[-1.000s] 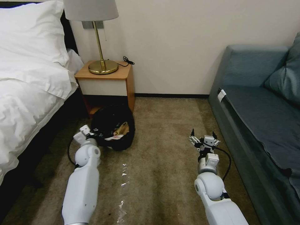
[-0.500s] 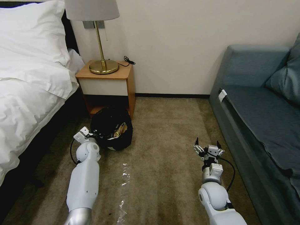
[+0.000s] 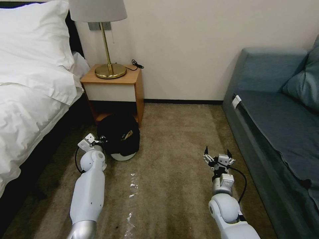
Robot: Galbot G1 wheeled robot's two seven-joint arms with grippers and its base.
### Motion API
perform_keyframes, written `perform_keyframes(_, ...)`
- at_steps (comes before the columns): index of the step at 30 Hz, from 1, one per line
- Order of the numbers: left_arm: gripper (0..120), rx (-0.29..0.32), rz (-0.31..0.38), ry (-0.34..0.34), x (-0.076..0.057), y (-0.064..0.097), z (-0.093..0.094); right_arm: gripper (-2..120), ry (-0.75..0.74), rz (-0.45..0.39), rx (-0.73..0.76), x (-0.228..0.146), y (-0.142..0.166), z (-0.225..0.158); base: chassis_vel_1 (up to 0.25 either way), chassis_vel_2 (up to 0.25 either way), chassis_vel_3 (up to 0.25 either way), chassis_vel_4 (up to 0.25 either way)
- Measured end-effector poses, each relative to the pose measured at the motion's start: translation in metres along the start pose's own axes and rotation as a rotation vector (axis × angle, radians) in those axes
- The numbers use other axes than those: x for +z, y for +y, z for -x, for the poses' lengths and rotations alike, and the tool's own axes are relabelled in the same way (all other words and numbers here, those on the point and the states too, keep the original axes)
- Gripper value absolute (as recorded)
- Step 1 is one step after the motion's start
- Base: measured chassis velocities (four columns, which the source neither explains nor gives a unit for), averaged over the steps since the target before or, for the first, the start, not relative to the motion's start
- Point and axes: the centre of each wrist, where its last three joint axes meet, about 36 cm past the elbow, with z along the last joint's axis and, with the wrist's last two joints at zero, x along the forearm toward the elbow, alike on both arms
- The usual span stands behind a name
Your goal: Pick up the trash bin, then pick up the garbage on the floor and place it into the trash bin.
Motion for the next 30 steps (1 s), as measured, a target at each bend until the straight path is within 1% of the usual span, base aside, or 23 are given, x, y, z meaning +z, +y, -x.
perform_keyframes(1, 44, 0.0, 0.001, 0.0, 0.0, 0.0, 0.0, 100, 0.001, 0.001, -0.002, 0.0, 0.001, 0.0, 0.0, 0.0, 0.0, 0.0)
perform_keyframes(2, 52, 0.0, 0.002, -0.002, -0.001, 0.0, -0.001, 100, 0.001, 0.002, -0.004, 0.001, 0.002, 0.0, 0.0, 0.0, 0.0, 0.0)
perform_keyframes(5, 55, 0.0, 0.004, -0.004, -0.002, 0.0, -0.001, 100, 0.002, 0.003, -0.006, 0.002, 0.003, 0.0, 0.0, 0.0, 0.0, 0.0)
perform_keyframes(6, 64, 0.002, 0.006, -0.008, -0.003, 0.0, -0.002, 100, 0.002, 0.003, -0.008, 0.002, 0.004, 0.001, 0.0, 0.0, 0.0, 0.0)
perform_keyframes(7, 64, 0.002, 0.006, -0.008, -0.003, 0.0, -0.002, 100, 0.002, 0.003, -0.008, 0.002, 0.004, 0.001, 0.0, 0.0, 0.0, 0.0)
perform_keyframes(9, 79, 0.009, 0.016, -0.025, -0.008, -0.001, -0.009, 100, 0.002, 0.004, -0.013, 0.003, 0.006, 0.002, 0.0, 0.0, 0.0, 0.0)
perform_keyframes(10, 79, 0.009, 0.016, -0.025, -0.008, -0.001, -0.009, 100, 0.002, 0.004, -0.013, 0.003, 0.006, 0.002, 0.0, 0.0, 0.0, 0.0)
perform_keyframes(11, 84, 0.017, 0.024, -0.043, -0.014, -0.003, -0.016, 100, 0.002, 0.004, -0.017, 0.003, 0.007, 0.001, 0.0, 0.0, 0.0, 0.0)
perform_keyframes(12, 84, 0.017, 0.024, -0.043, -0.014, -0.003, -0.016, 100, 0.002, 0.004, -0.017, 0.003, 0.007, 0.001, 0.0, 0.0, 0.0, 0.0)
perform_keyframes(13, 90, 0.032, 0.036, -0.073, -0.022, -0.007, -0.027, 100, -0.001, 0.006, -0.026, 0.002, 0.01, 0.001, 0.0, 0.0, 0.0, 0.0)
perform_keyframes(14, 90, 0.032, 0.036, -0.073, -0.022, -0.007, -0.027, 100, -0.001, 0.006, -0.026, 0.002, 0.01, 0.001, 0.0, 0.0, 0.0, 0.0)
perform_keyframes(15, 97, 0.044, 0.053, -0.1, -0.03, -0.009, -0.038, 100, -0.004, 0.009, -0.031, 0.001, 0.012, 0.001, 0.0, 0.0, 0.0, 0.0)
perform_keyframes(16, 99, 0.051, 0.113, -0.142, -0.038, -0.009, -0.053, 100, -0.016, 0.009, -0.03, -0.002, 0.014, 0.005, 0.0, 0.0, 0.0, 0.0)
perform_keyframes(17, 100, 0.054, 0.147, -0.159, -0.04, -0.007, -0.059, 100, -0.022, 0.006, -0.024, -0.003, 0.014, 0.007, 0.0, 0.0, 0.0, 0.0)
perform_keyframes(18, 100, 0.054, 0.147, -0.159, -0.04, -0.007, -0.059, 100, -0.022, 0.006, -0.024, -0.003, 0.014, 0.007, 0.0, 0.0, 0.0, 0.0)
perform_keyframes(19, 100, 0.073, 0.268, -0.204, -0.044, 0.003, -0.075, 100, -0.047, -0.012, -0.007, -0.007, 0.008, 0.019, 0.0, 0.0, 0.0, 0.0)
perform_keyframes(20, 100, 0.094, 0.35, -0.226, -0.046, 0.011, -0.087, 100, -0.063, -0.029, 0.007, -0.012, 0.003, 0.027, 0.0, 0.0, 0.0, 0.0)
perform_keyframes(21, 100, 0.094, 0.35, -0.226, -0.046, 0.011, -0.087, 100, -0.063, -0.029, 0.007, -0.012, 0.003, 0.027, 0.0, 0.0, 0.0, 0.0)
perform_keyframes(22, 100, 0.102, 0.375, -0.232, -0.047, 0.014, -0.09, 100, -0.067, -0.037, 0.011, -0.013, 0.001, 0.03, 0.0, 0.0, 0.0, 0.0)
perform_keyframes(23, 100, 0.126, 0.463, -0.256, -0.049, 0.023, -0.104, 100, -0.08, -0.063, 0.034, -0.019, -0.004, 0.038, 0.0, 0.0, 0.0, 0.0)
perform_keyframes(24, 100, 0.126, 0.463, -0.256, -0.049, 0.023, -0.104, 100, -0.08, -0.063, 0.034, -0.019, -0.004, 0.038, 0.0, 0.0, 0.0, 0.0)
perform_keyframes(26, 100, 0.157, 0.556, -0.295, -0.048, 0.037, -0.123, 100, -0.104, -0.096, 0.045, -0.027, -0.014, 0.047, 0.0, 0.0, 0.0, 0.0)
perform_keyframes(30, 100, 0.189, 0.603, -0.32, -0.044, 0.047, -0.135, 100, -0.12, -0.103, 0.021, -0.031, -0.023, 0.05, 0.0, 0.0, 0.0, 0.0)
